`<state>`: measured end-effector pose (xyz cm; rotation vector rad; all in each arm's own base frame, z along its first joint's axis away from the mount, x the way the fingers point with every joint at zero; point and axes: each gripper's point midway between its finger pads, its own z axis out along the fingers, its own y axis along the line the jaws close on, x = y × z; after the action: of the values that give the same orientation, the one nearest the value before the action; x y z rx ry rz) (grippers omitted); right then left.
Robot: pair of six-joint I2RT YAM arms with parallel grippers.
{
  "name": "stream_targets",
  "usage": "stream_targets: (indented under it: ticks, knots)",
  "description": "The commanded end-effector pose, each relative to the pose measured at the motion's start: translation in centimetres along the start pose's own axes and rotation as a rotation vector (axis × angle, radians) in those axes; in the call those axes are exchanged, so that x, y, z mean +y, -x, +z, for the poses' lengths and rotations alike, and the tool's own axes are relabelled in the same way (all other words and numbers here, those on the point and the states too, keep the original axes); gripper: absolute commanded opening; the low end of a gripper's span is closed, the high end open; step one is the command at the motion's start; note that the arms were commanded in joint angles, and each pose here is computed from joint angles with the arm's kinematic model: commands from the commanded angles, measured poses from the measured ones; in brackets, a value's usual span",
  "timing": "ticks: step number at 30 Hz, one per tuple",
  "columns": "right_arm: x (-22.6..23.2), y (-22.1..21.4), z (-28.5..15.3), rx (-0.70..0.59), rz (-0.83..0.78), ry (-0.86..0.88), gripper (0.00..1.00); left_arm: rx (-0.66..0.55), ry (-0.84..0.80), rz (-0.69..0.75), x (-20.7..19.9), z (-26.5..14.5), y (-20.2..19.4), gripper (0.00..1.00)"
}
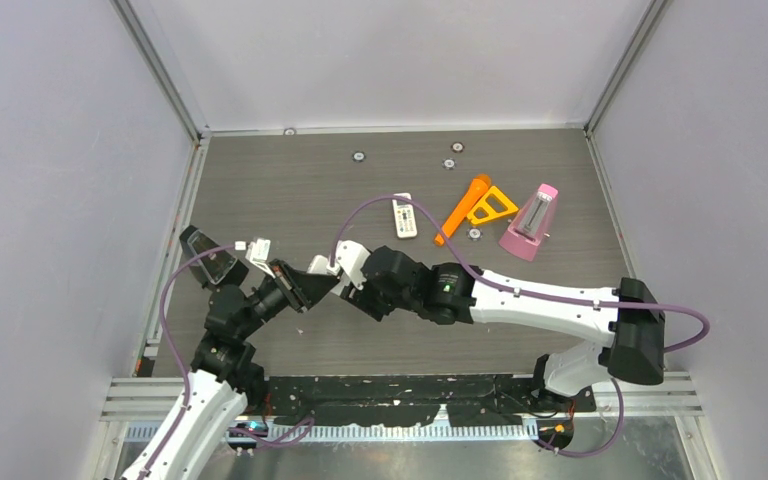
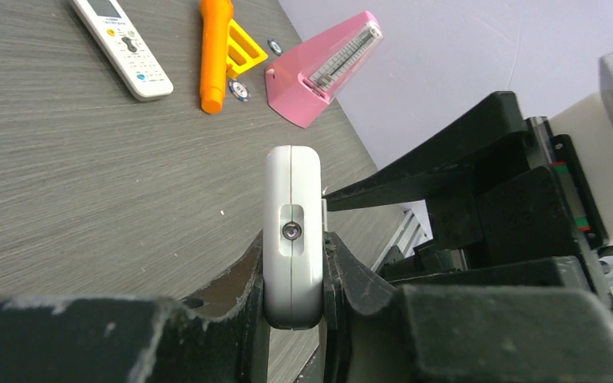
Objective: Load the batteries into the remote control
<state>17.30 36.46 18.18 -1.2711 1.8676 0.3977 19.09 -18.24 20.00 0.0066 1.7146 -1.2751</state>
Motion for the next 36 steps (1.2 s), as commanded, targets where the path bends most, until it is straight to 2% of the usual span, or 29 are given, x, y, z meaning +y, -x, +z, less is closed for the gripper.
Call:
stream_targets:
  ticks: [1, 20, 36]
  knots:
    - [-0.1, 1.3, 0.0, -0.017, 0.001, -0.015, 0.31, -0.045, -0.084, 0.088, -3.0, -0.1, 2.3, 0.00]
    - [0.2, 0.5, 0.5, 0.022, -0.018, -0.002, 0.27, -0.040, -0.095, 0.103, -3.3, -0.4, 2.2, 0.00]
    - [-0.5, 1.9, 0.5, 0.012, -0.017, -0.039, 0.26, -0.020, -0.127, 0.114, -3.9, -0.5, 1.8, 0.00]
